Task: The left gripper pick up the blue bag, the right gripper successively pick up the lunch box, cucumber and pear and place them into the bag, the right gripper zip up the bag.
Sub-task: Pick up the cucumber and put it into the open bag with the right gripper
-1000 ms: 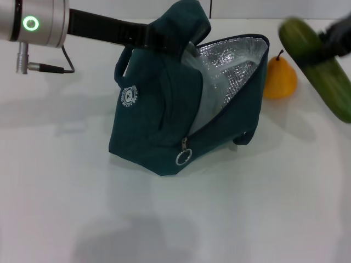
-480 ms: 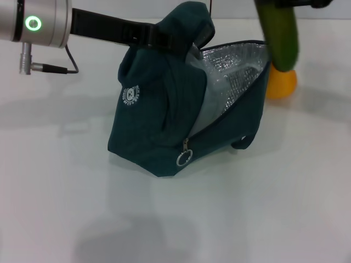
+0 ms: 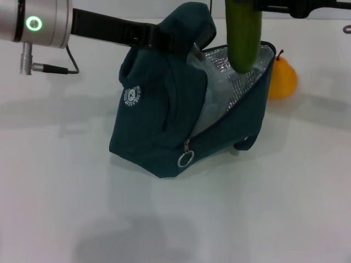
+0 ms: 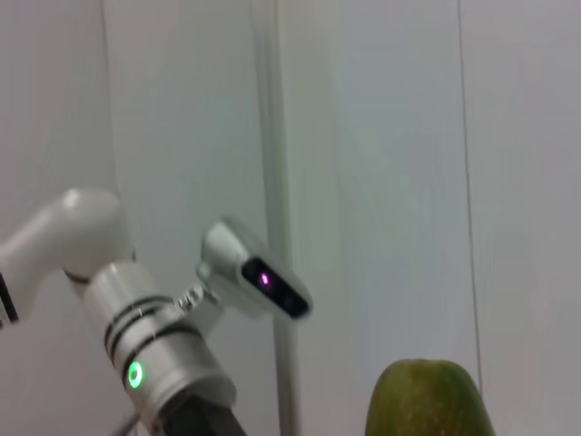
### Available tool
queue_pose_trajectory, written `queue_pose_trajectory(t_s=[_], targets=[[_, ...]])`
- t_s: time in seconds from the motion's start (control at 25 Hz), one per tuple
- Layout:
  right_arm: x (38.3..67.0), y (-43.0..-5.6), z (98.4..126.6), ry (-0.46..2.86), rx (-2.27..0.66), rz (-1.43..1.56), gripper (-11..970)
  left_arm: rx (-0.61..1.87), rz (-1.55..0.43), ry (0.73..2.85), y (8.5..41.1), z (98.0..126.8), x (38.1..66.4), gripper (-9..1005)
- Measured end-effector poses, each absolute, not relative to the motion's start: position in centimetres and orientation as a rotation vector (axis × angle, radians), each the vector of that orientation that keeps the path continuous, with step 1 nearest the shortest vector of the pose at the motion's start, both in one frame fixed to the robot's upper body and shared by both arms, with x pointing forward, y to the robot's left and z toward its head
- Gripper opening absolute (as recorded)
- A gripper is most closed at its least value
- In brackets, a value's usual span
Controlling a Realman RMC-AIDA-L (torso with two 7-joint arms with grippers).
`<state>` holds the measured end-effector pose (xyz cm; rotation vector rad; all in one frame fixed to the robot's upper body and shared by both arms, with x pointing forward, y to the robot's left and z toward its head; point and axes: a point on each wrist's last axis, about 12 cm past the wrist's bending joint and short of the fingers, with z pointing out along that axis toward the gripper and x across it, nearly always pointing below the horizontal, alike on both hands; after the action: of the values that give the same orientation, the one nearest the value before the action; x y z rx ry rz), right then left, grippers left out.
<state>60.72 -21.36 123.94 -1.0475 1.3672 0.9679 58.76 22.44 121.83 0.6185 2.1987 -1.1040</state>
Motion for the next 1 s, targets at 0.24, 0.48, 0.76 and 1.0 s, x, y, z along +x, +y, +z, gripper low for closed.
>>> queue_pose_trajectory(t_s=[0.24, 0.48, 0.76, 1.0], targets=[[60.5, -21.1, 122.5, 1.326, -1.041, 0.999, 625, 0.618, -1.102, 2.196, 22.5, 121.8, 58.8, 39], [59.9, -20.5, 120.9, 1.277, -1.067, 1.047, 626, 0.615, -1.102, 2.196, 22.6, 121.8, 58.8, 39], [59.5, -20.2, 119.3, 1.269, -1.057, 1.072, 627, 0.613, -1.102, 2.197, 22.6, 121.7, 58.8, 39], [59.4, -20.2, 118.1, 1.29, -1.045, 1.088, 628, 0.611, -1.1, 2.196, 22.6, 121.7, 58.8, 39]])
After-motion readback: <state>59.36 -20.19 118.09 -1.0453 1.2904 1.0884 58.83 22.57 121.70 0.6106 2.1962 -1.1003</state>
